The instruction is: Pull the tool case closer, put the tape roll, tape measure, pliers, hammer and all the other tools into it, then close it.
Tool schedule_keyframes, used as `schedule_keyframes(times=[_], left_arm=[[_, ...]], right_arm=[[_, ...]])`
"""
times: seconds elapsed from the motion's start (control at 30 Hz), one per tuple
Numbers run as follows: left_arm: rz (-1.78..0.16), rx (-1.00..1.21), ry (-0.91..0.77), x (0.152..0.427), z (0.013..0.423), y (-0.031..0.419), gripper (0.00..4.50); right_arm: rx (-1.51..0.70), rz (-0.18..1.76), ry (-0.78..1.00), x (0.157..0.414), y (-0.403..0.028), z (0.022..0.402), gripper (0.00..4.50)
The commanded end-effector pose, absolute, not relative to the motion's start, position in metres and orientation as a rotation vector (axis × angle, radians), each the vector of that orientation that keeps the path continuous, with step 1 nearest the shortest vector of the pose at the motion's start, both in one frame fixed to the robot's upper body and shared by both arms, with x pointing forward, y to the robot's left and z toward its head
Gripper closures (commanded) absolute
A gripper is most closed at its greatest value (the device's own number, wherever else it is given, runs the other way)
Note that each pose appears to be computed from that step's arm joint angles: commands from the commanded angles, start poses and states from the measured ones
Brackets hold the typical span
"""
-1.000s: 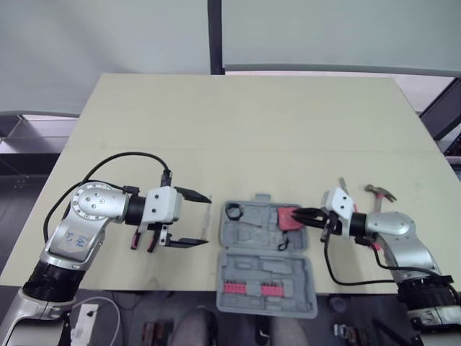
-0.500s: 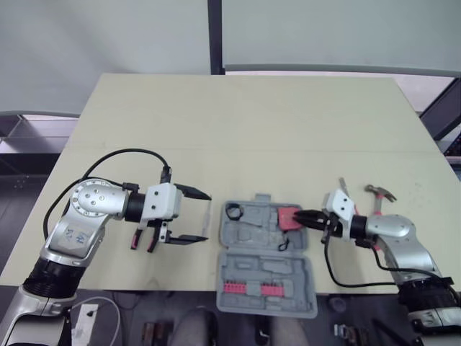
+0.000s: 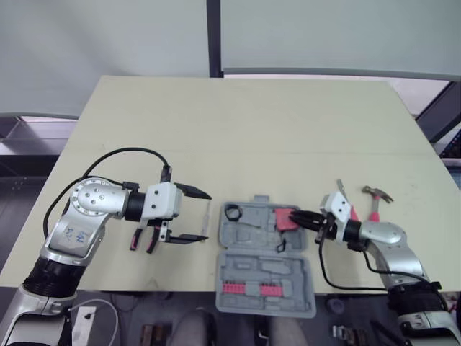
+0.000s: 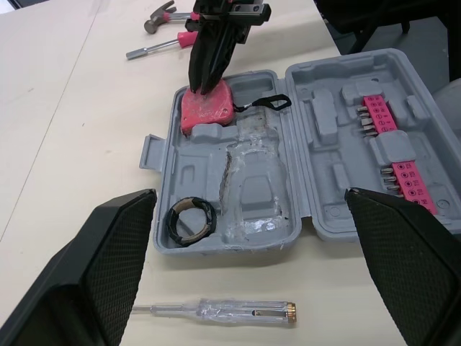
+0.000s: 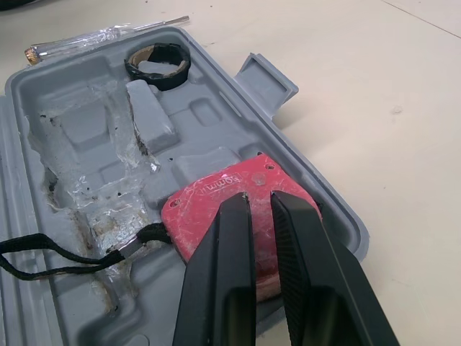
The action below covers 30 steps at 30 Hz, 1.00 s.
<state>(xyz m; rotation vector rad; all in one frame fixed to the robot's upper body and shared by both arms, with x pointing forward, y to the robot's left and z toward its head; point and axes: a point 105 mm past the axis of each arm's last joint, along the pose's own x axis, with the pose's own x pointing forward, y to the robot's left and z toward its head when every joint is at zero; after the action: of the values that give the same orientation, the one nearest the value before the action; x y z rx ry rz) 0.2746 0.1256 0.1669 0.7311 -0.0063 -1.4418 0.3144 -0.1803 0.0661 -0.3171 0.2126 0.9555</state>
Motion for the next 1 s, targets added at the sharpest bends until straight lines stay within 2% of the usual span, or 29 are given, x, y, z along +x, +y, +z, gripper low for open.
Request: schedule_keyframes(times=[0.03,0.3,0.6,0.8,0.97,1.0], left_arm=[[-1.444,0.753,-0.039,0.274,0.174,0.125,0.00],[-1.441,0.755,-0.042,0.274,0.175,0.125,0.00],[-1.435,0.755,-0.045,0.277,0.176,0.125,0.00],[-1.390,0.653,-0.030,0.274,0.172,0.129,0.00],[-1.258,0.234,0.062,0.258,0.168,0.147,0.00],[-1.222,0.206,0.081,0.255,0.165,0.154,0.00]], right_arm=[[-0.357,0.973,0.366,0.298,-0.183,0.028,3.95],[-0.423,0.927,0.391,0.304,-0.185,0.017,3.95],[-0.266,0.893,0.505,0.301,-0.187,0.009,3.95],[-0.285,0.886,0.189,0.313,-0.175,0.074,3.95],[-0.390,0.875,0.140,0.297,-0.199,0.127,3.95],[-0.397,0.862,0.150,0.294,-0.208,0.134,3.45]])
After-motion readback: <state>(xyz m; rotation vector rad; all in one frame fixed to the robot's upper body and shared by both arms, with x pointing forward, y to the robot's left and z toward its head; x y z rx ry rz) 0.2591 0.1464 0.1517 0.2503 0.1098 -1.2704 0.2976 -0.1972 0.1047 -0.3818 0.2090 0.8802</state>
